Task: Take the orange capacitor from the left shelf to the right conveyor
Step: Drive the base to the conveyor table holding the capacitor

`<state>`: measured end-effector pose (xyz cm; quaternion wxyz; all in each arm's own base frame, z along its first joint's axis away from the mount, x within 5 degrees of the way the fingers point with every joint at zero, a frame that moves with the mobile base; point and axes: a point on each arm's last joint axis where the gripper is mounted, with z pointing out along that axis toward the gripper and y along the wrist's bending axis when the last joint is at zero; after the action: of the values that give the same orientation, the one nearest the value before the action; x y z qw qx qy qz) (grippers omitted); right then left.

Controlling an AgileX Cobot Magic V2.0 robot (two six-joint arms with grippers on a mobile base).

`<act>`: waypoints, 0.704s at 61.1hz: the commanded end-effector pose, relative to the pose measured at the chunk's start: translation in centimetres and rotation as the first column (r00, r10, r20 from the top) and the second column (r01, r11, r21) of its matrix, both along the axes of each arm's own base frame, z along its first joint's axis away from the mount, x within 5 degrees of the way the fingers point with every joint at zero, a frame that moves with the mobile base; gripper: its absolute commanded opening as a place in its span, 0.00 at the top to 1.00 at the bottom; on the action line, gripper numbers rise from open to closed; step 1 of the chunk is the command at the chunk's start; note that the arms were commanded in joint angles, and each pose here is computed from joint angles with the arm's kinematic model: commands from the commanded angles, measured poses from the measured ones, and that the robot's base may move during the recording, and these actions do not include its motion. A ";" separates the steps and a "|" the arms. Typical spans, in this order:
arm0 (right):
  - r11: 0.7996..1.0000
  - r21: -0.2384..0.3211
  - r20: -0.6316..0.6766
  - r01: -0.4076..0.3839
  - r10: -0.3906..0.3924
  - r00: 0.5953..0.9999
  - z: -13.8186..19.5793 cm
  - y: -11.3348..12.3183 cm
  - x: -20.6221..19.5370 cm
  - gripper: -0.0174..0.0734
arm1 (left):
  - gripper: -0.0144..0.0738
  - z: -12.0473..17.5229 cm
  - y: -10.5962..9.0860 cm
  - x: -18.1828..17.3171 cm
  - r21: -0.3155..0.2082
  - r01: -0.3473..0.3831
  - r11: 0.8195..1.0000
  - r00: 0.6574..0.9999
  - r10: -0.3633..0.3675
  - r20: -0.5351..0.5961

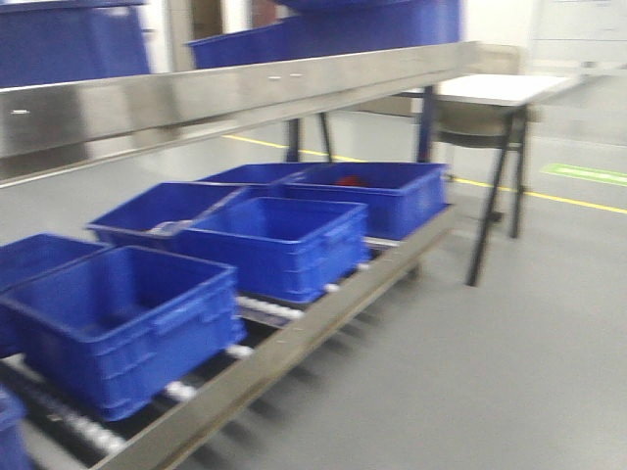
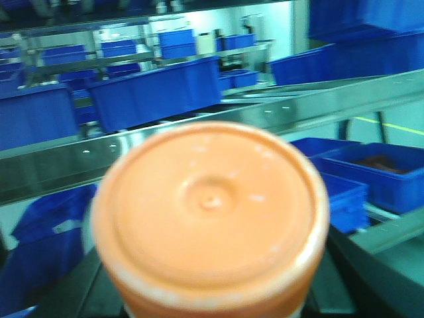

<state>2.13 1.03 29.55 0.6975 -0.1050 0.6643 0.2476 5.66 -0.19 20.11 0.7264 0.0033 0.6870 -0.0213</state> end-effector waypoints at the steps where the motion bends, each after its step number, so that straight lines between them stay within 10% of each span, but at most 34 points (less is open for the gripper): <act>1: 0.998 0.055 0.116 -0.004 -0.002 0.993 1.7 -0.3 -0.6 0.75 | 0.98 0.1 0.0 0.0 -0.011 0.005 1.000 0.997 -0.004 0.076; 43: 0.998 0.055 0.116 -0.004 -0.002 0.993 1.7 -0.3 -0.6 0.75 | 0.98 0.1 0.0 0.0 -0.011 0.005 1.000 0.997 -0.004 0.076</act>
<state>2.13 1.03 29.55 0.6975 -0.1050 0.6643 0.2476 5.66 -0.19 20.11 0.7264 0.0033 0.6870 -0.0213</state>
